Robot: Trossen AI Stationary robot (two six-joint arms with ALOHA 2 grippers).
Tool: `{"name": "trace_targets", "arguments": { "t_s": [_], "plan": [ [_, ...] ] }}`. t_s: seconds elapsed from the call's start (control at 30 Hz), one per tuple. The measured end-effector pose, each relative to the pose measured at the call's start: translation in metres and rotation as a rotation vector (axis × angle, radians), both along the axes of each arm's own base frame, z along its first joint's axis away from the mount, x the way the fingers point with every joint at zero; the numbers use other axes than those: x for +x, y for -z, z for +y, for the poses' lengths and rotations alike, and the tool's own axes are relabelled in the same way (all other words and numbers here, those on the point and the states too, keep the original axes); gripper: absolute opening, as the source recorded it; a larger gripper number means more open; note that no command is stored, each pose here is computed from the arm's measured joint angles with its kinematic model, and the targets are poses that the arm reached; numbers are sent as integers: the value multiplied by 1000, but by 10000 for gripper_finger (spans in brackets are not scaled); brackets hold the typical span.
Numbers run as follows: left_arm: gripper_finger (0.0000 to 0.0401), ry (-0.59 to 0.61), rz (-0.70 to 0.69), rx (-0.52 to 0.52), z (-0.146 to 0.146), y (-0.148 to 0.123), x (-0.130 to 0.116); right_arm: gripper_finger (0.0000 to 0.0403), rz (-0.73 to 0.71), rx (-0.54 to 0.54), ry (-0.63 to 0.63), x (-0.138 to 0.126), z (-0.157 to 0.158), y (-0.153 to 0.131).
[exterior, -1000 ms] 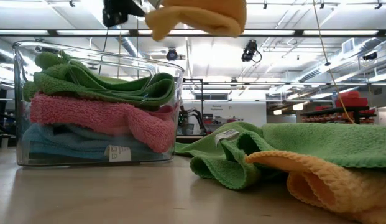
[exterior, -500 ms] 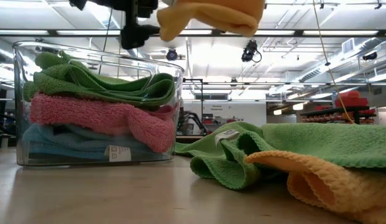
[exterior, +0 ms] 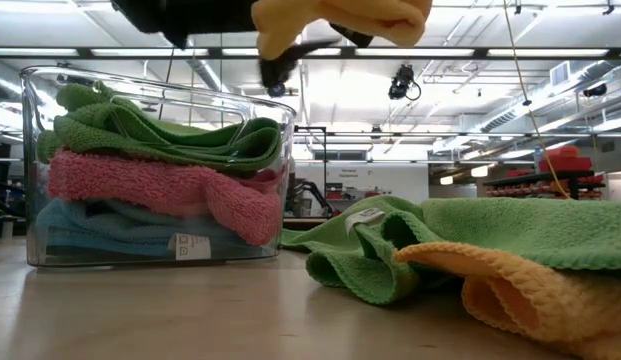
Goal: Fold microfiber towels
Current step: Put the top yellow towel into the transparent bin
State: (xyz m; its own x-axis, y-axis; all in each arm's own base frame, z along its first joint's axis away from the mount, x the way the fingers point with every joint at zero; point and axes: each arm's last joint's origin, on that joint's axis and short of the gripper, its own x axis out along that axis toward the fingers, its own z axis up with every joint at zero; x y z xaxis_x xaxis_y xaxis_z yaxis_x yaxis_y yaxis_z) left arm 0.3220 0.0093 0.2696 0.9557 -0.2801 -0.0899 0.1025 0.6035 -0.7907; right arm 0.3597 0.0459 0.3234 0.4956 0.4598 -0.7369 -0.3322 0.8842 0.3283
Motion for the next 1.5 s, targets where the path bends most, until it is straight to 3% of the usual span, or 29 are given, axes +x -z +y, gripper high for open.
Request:
{"name": "trace_targets", "arguments": {
  "t_s": [0.1,0.2,0.4,0.8,1.13,1.5],
  "plan": [
    [398,82,-54,-56,-6,4,9,16,12,5,16,0,0,0],
    [398,139,-17,-98,-11,14,14,16,27,12,26,-1,0,1],
    [398,237,-5,-104,-24,16,14,16,48,14,33,-2,0,2],
    [383,306,27,-130,-30,18,13,16,57,13,33,-3,0,2],
    [322,151,84,-43,-26,27,14,16,72,10,73,-3,-5,3],
    [195,151,83,-36,-27,27,14,16,94,18,123,-3,-16,3]
  ]
}}
